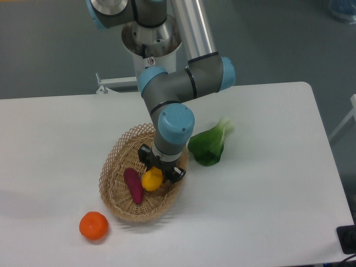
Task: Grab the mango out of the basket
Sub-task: 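Lift the mango out of the basket toward the bok choy, then carry the held mango away from the basket and hold it up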
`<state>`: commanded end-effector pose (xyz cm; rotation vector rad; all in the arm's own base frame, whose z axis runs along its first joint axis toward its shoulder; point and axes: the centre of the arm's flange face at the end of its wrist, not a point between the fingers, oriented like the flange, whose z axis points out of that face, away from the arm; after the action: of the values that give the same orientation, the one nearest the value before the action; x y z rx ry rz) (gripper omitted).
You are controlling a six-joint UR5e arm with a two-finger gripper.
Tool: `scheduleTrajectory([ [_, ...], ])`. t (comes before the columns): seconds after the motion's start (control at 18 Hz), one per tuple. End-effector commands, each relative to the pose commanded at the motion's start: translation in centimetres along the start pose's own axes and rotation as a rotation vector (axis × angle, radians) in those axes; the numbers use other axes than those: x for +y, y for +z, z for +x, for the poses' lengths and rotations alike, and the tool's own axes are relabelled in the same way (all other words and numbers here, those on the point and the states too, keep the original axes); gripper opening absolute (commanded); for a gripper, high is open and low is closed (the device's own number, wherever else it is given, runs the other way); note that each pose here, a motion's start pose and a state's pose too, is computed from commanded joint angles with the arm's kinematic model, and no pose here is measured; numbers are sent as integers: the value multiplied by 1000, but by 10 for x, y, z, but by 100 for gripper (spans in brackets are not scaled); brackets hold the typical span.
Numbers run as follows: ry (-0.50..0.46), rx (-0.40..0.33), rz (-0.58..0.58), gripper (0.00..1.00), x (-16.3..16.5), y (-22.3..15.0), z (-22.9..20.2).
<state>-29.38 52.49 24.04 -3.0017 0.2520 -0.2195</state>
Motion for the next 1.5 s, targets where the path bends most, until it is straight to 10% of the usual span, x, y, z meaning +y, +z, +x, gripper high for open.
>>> scheduleTrajectory([
  [0.78,-48,-139,104,43,15,-80,-68],
  [1.5,-80,-228,91,42,111,-119,-161],
])
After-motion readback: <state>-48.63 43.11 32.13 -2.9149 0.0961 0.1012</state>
